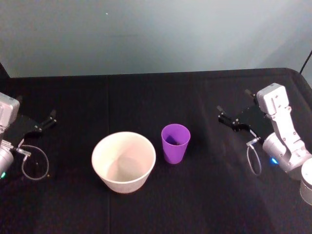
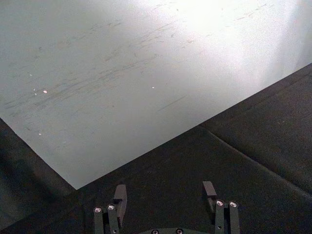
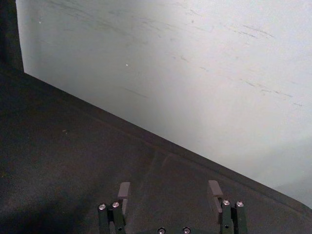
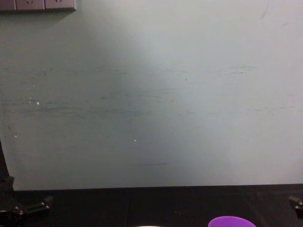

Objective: Pick up the cup and pour the mung beans from the cup into the bowl.

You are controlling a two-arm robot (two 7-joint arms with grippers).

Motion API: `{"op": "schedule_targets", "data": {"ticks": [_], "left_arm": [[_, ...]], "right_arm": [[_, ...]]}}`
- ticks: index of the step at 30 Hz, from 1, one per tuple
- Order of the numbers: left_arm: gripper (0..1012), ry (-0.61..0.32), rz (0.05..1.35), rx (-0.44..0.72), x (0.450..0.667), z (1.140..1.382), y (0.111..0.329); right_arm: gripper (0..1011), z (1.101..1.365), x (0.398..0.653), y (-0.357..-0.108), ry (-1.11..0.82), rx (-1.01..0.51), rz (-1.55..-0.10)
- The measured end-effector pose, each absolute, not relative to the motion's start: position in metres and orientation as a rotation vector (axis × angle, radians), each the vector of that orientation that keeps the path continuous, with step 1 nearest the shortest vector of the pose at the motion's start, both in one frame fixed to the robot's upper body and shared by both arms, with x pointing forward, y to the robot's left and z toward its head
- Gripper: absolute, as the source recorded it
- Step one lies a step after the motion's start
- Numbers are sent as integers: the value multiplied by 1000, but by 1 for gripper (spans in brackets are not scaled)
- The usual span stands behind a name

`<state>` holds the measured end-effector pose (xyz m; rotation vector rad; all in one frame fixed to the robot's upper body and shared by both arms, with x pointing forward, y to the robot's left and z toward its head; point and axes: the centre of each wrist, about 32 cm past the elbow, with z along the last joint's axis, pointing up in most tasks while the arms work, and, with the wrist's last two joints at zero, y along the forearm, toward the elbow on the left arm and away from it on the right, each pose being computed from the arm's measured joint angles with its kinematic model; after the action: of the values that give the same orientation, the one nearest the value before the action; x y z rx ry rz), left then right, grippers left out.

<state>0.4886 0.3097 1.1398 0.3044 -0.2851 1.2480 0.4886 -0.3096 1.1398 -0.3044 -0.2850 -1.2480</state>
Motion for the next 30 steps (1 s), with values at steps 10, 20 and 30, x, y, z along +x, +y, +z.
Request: {"op": "schedule_targets", "data": {"ticks": [10, 20, 30], "left_arm": [[1011, -285, 1248, 305, 489, 1140, 310], [1011, -285, 1248, 304, 489, 1140, 310], [1011, -285, 1248, 305, 489, 1140, 310]], "right_arm": [[1002, 1140, 489, -310, -285, -304, -1248], [1003, 1140, 489, -310, -285, -304, -1248], [1003, 1140, 489, -310, -285, -304, -1248]]}}
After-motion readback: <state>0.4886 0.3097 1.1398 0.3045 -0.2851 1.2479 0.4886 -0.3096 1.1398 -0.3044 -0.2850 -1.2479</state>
